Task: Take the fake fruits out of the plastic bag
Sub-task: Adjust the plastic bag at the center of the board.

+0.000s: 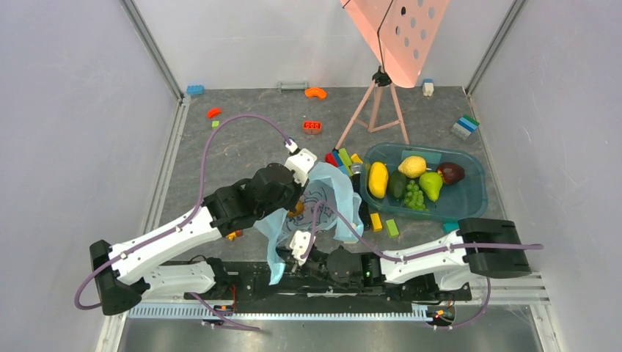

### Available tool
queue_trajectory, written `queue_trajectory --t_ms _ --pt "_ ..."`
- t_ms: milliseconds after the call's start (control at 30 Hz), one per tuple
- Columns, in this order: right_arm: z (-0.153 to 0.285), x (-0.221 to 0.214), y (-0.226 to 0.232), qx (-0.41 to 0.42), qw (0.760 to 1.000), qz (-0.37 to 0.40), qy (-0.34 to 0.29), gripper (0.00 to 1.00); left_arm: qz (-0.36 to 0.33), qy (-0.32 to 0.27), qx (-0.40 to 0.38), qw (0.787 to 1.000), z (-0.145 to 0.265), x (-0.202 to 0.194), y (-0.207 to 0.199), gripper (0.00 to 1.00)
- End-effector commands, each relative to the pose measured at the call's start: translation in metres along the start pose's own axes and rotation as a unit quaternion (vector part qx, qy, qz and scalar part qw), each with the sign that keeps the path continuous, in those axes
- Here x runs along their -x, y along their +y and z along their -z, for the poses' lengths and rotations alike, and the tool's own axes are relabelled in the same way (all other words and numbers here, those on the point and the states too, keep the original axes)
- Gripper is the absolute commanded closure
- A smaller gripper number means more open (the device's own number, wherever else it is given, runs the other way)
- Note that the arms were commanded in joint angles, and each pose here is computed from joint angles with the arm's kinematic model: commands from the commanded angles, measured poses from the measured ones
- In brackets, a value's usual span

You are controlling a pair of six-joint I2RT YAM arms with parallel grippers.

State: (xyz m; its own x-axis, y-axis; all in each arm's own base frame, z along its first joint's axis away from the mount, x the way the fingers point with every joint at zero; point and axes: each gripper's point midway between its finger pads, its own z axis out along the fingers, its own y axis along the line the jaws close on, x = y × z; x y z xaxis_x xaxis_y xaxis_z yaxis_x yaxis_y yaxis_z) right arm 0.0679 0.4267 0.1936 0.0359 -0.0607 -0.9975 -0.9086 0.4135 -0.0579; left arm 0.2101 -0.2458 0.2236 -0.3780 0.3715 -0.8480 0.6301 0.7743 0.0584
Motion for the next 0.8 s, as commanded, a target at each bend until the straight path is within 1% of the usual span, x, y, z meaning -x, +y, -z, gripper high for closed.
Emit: queue_trajectory --t_ms 0,167,333,467,667,767 --pt "-0.012 0.018 0.028 0.062 0.997 -0.002 -0.046 0.91 0.028 -0.034 -0.016 0.999 0.008 0.018 -0.002 0.98" --pt "-0.008 -0.006 0.046 0.109 0.994 -0.010 -0.023 0.91 0.032 -0.038 -0.012 0.999 0.013 0.017 0.005 0.98" --pt "0.005 -0.031 0.041 0.106 0.994 -0.012 0.011 0.91 0.033 -0.040 -0.012 0.999 0.020 0.016 0.009 0.98" --pt "0.019 -0.023 0.019 0.070 0.997 -0.001 0.015 0.90 0.032 -0.038 -0.015 0.999 0.028 0.013 0.010 0.98" --pt "0.037 0.019 -0.007 0.029 0.999 -0.007 -0.024 0.90 0.029 -0.035 -0.029 0.999 0.037 0.007 0.009 0.98" --pt "0.039 0.033 -0.019 -0.002 0.999 -0.012 -0.037 0.91 0.028 -0.034 -0.044 0.998 0.040 0.005 0.004 0.98"
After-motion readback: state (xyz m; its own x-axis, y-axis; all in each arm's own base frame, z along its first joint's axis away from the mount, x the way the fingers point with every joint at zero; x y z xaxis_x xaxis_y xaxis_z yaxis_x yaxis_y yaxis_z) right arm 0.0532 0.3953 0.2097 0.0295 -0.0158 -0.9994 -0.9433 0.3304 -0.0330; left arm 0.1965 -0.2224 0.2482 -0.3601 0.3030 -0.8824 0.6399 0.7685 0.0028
